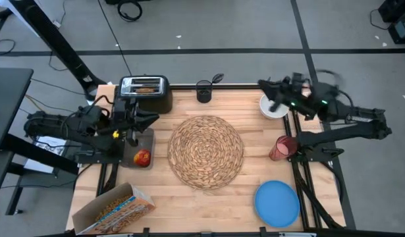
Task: Arrange a breakfast setting
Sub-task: Put the white bowl on the brown placemat
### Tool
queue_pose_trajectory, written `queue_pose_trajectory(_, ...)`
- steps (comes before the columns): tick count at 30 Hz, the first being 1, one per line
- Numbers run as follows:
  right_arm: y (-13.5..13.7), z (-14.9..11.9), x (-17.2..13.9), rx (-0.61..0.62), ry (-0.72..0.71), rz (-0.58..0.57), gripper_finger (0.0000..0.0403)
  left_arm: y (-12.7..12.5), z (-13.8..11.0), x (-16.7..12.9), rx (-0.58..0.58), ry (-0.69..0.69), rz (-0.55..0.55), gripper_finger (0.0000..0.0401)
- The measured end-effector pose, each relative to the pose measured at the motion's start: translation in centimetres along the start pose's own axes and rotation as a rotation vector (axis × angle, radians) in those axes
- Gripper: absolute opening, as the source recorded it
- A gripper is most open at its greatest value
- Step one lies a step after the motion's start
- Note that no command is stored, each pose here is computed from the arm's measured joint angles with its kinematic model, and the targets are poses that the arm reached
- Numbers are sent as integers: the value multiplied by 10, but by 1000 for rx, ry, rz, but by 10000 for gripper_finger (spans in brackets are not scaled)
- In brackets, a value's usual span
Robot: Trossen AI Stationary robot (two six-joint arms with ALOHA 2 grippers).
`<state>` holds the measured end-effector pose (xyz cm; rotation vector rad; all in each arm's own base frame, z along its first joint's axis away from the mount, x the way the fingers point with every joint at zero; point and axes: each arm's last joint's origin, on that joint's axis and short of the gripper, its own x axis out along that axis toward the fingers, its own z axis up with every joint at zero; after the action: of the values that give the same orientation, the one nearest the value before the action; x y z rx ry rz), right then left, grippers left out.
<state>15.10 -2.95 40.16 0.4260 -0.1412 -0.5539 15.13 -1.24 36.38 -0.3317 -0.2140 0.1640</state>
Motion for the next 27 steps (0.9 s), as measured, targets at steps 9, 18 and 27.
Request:
queue_pose_trajectory(9, -23, 1, 39, -170, 613, -473, 36, -1, -9, 10, -55, 38, 13, 48)
queue_pose_trajectory(18, -67, -40, 56, -135, 910, -693, 131, 1, -24, 11, 44, 186, 0, 48)
queue_pose_trajectory(27, -80, -49, 62, -87, 931, -681, 199, 1, -42, 12, 27, 348, 8, 74)
